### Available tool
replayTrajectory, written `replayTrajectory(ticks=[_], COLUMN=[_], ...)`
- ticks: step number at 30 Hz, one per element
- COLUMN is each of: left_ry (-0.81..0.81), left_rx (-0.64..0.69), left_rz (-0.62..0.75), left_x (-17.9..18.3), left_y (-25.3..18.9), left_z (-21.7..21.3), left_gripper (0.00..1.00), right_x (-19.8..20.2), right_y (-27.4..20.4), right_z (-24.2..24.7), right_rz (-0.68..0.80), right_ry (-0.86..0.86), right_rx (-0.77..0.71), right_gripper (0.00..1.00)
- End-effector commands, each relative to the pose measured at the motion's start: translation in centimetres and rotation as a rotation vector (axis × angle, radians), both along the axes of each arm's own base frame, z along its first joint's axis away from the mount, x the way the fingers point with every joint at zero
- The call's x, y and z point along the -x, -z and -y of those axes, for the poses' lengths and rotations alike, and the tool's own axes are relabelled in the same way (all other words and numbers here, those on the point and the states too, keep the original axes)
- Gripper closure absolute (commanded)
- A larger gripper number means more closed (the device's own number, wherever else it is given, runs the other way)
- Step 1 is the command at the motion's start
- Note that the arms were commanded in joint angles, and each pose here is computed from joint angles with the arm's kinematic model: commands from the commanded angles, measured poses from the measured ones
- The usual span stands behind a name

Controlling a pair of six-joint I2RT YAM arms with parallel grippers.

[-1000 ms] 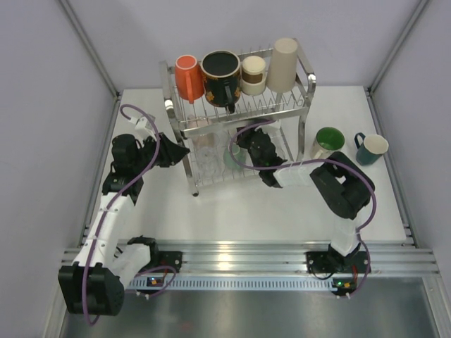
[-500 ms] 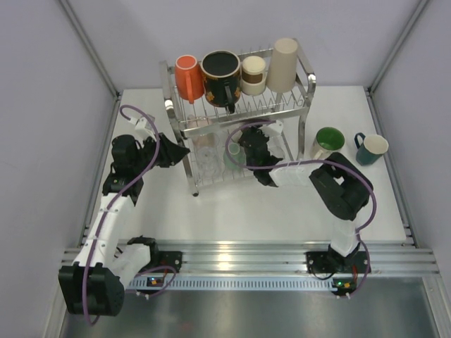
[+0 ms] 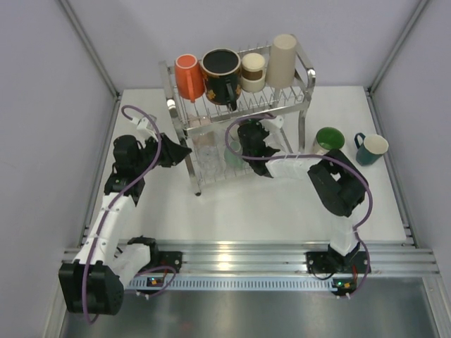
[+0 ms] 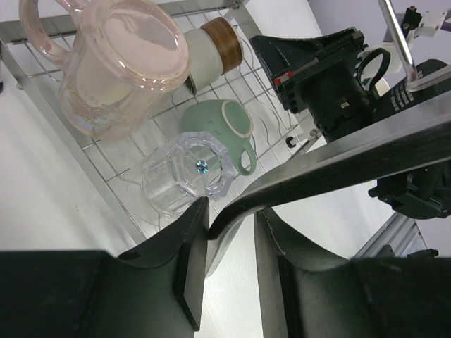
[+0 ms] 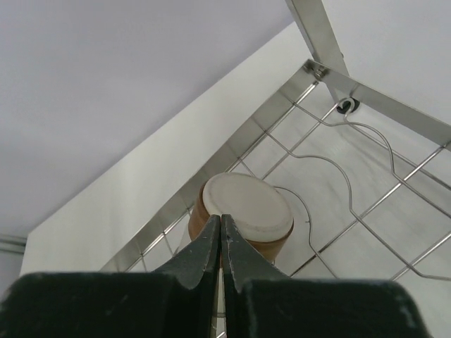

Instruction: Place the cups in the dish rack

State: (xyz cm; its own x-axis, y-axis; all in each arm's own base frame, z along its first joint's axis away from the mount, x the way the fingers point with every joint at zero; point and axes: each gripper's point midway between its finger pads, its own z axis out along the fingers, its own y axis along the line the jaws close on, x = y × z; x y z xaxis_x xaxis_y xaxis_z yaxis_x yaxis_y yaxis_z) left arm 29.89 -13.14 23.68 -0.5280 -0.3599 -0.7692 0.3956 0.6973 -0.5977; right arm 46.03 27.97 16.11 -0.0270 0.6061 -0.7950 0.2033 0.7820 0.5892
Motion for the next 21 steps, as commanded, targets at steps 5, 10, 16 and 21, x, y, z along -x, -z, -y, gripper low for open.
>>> replayTrajectory(ticks=[5,10,16,21], left_ry=[0.006,0.001,0.003,-0.004], left_rx=[0.031,0.033,0.035,0.032], left_rz=[0.062,0.059,0.064,0.052], left_x=[-0.3,-0.4,-0.5,-0.8], left_y=[-2.0,-2.0,-2.5,-2.2], left_z=[0.2,0.2,0.2,0.1], left_gripper=[1.0,1.0,1.0,1.0], right_x=[-1.3,-1.7,-1.7,-0.8], right_y=[1.6,1.8,2.5,1.1], right_z=[-0.7,-2.2,-3.5,-5.2], right_rz=[-0.127,-0.154,-0.158,-0.083], right_ry=[-0.093,-0.138,-0.204,-0.331], right_rx=[-0.034,-0.047,-0.057,-0.132], right_gripper=[1.0,1.0,1.0,1.0])
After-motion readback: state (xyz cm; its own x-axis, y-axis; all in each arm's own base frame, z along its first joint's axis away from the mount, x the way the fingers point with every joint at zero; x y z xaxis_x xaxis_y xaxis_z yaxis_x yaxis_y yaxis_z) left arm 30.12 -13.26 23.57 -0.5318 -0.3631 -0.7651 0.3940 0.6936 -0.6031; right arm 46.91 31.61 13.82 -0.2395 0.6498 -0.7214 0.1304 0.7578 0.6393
